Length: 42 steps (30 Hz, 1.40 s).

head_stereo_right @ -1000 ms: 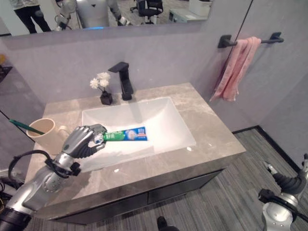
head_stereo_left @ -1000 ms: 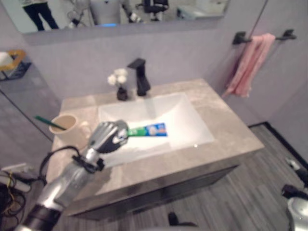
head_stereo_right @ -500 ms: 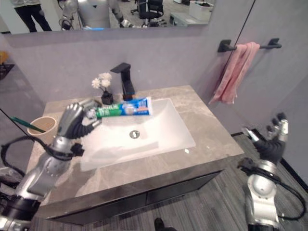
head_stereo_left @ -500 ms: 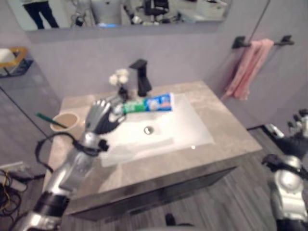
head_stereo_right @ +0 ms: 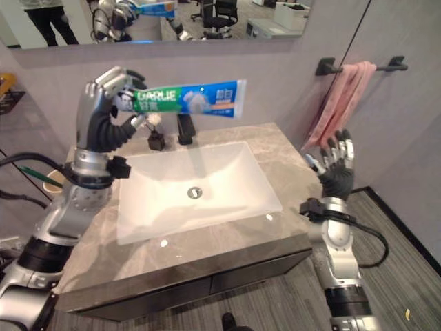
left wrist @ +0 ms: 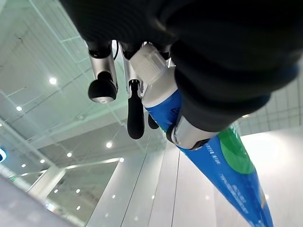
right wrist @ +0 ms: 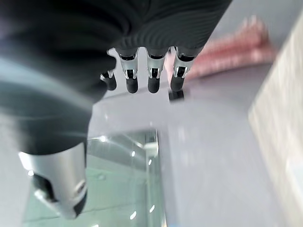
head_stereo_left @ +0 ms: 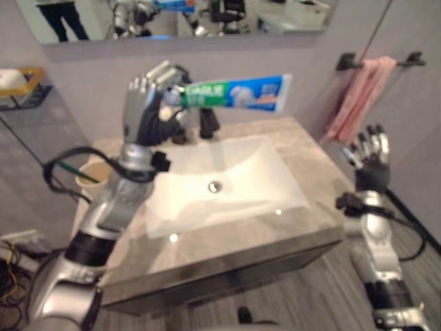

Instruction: Put brush and paste in cup on sink, flatten towel.

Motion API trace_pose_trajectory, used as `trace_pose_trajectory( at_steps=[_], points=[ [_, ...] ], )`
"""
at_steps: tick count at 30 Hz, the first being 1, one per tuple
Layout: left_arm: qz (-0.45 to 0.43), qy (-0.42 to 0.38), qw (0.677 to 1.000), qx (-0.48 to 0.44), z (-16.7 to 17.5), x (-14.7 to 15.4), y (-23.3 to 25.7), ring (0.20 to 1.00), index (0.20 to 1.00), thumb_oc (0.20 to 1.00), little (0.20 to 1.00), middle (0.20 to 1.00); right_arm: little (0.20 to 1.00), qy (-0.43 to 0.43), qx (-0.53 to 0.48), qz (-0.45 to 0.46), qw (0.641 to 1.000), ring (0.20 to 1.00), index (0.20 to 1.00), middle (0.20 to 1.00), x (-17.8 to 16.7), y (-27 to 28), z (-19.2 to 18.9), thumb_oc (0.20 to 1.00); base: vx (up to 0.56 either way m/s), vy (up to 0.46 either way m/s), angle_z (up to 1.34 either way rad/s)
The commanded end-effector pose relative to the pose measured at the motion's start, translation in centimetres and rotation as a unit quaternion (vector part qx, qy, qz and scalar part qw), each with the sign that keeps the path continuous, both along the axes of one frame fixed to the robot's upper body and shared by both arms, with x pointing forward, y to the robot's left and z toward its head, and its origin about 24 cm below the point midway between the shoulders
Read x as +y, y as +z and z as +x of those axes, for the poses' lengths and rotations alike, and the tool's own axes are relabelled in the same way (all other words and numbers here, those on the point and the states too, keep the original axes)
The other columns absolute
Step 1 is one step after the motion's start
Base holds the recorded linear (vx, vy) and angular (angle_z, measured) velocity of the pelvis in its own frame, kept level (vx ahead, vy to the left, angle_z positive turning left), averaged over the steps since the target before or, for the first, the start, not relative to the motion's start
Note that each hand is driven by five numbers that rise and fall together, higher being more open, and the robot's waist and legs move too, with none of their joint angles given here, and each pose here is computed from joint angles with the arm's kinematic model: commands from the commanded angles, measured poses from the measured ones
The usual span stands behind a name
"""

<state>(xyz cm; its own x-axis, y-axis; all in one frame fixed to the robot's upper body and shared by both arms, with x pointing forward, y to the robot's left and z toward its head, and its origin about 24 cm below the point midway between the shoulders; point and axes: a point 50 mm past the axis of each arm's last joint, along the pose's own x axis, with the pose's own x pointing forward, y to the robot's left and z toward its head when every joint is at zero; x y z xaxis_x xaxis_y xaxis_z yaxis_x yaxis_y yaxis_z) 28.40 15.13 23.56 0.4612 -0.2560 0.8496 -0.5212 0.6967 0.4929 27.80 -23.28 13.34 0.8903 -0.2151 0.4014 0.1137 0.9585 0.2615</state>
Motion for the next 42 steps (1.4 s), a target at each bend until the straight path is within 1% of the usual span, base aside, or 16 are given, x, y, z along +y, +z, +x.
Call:
trace_pose_trajectory(
  at_steps=[1,2,4,5,7,8,9,12,17,18,21,23,25,32,37,42],
  points=[
    [-0.029,-0.024,0.996,-0.081,-0.2,-1.1,4.0,0.2,0.2,0.2,0.2,0.2,1.0,0.02,-0.089,0.032,0.995,1.0,1.0,1.0,0.0,3.9,0.8,1.0,0.0,0.0,0.0],
    [-0.042,-0.027,0.994,-0.095,-0.2,-1.5,4.7,0.2,0.2,0.2,0.2,0.2,1.0,0.078,-0.116,0.071,0.988,1.0,1.0,1.0,2.2,4.9,1.3,1.0,0.0,0.0,0.0],
    [-0.044,-0.027,0.994,-0.097,-0.2,-1.6,4.8,0.2,0.2,0.2,0.2,0.2,1.0,0.088,-0.122,0.079,0.986,1.0,1.0,1.0,2.6,5.2,1.5,1.0,0.02,-0.006,0.0],
    [-0.052,-0.028,0.993,-0.107,-0.2,-1.7,5.3,0.2,0.2,0.2,0.2,0.2,1.0,0.123,-0.138,0.103,0.977,1.0,1.0,1.0,4.2,5.9,1.8,1.0,0.03,-0.012,0.0],
    [-0.055,-0.026,0.992,-0.109,-0.1,-1.7,5.5,0.2,0.2,0.2,0.2,0.2,1.0,0.132,-0.142,0.107,0.975,1.0,1.0,1.0,4.6,6.1,1.9,1.0,0.02,-0.006,0.0],
    [-0.059,-0.025,0.991,-0.117,-0.2,-1.9,5.7,0.2,0.2,0.2,0.2,0.2,1.0,0.161,-0.153,0.111,0.969,1.0,1.0,1.0,5.9,6.7,1.9,1.0,0.0,0.0,0.0],
    [-0.059,-0.025,0.991,-0.117,-0.2,-1.8,5.7,0.2,0.2,0.2,0.2,0.2,1.0,0.162,-0.153,0.111,0.968,1.0,1.0,1.0,5.9,6.8,2.0,1.0,0.03,-0.013,0.03],
    [-0.063,-0.024,0.99,-0.125,-0.3,-2.0,5.9,0.2,0.2,0.2,0.2,0.2,1.0,0.206,-0.164,0.124,0.957,1.0,1.0,1.0,7.6,7.3,2.0,1.0,0.03,-0.01,0.04],
    [-0.067,-0.019,0.988,-0.135,-0.2,-2.2,6.3,0.2,0.2,0.2,0.2,0.2,1.0,0.266,-0.188,0.115,0.938,1.0,1.0,1.0,10.3,8.9,1.8,1.0,0.03,-0.009,0.04],
    [-0.068,-0.019,0.988,-0.136,-0.2,-2.2,6.3,0.2,0.2,0.2,0.2,0.2,1.0,0.266,-0.188,0.114,0.938,1.0,1.0,1.0,10.3,8.9,1.8,1.0,0.04,-0.006,0.02],
    [-0.072,-0.025,0.986,-0.148,-0.4,-2.6,6.9,0.2,0.2,0.2,0.2,0.2,1.0,0.302,-0.194,0.103,0.928,1.0,1.0,1.0,12.1,9.8,1.7,1.0,0.03,-0.003,0.02],
    [-0.072,-0.023,0.986,-0.15,-0.3,-2.6,7.0,0.2,0.2,0.2,0.2,0.2,1.0,0.309,-0.193,0.101,0.926,1.0,1.0,1.0,12.6,9.9,1.8,1.0,0.03,0.0,0.04],
    [-0.076,-0.021,0.984,-0.158,-0.5,-2.5,7.2,0.2,0.2,0.2,0.2,0.2,1.0,0.341,-0.202,0.095,0.913,1.0,1.0,1.0,14.1,10.8,1.7,1.0,0.04,0.005,0.03],
    [-0.088,-0.019,0.981,-0.173,-0.6,-2.6,7.8,0.2,0.2,0.2,0.2,0.2,1.0,0.383,-0.223,0.073,0.894,1.0,1.0,1.0,16.5,12.6,1.3,1.0,0.01,0.003,0.0],
    [-0.096,-0.022,0.978,-0.186,-0.6,-2.9,8.3,0.2,0.2,0.2,0.2,0.2,1.0,0.397,-0.25,0.083,0.879,1.0,1.0,1.0,17.7,14.4,1.2,1.0,0.02,0.003,0.0],
    [-0.102,-0.025,0.977,-0.187,-0.7,-3.0,8.1,0.2,0.2,0.2,0.2,0.2,1.0,0.399,-0.271,0.087,0.872,1.0,1.0,1.0,18.0,15.4,1.0,1.0,0.03,0.002,0.03]
  ],
)
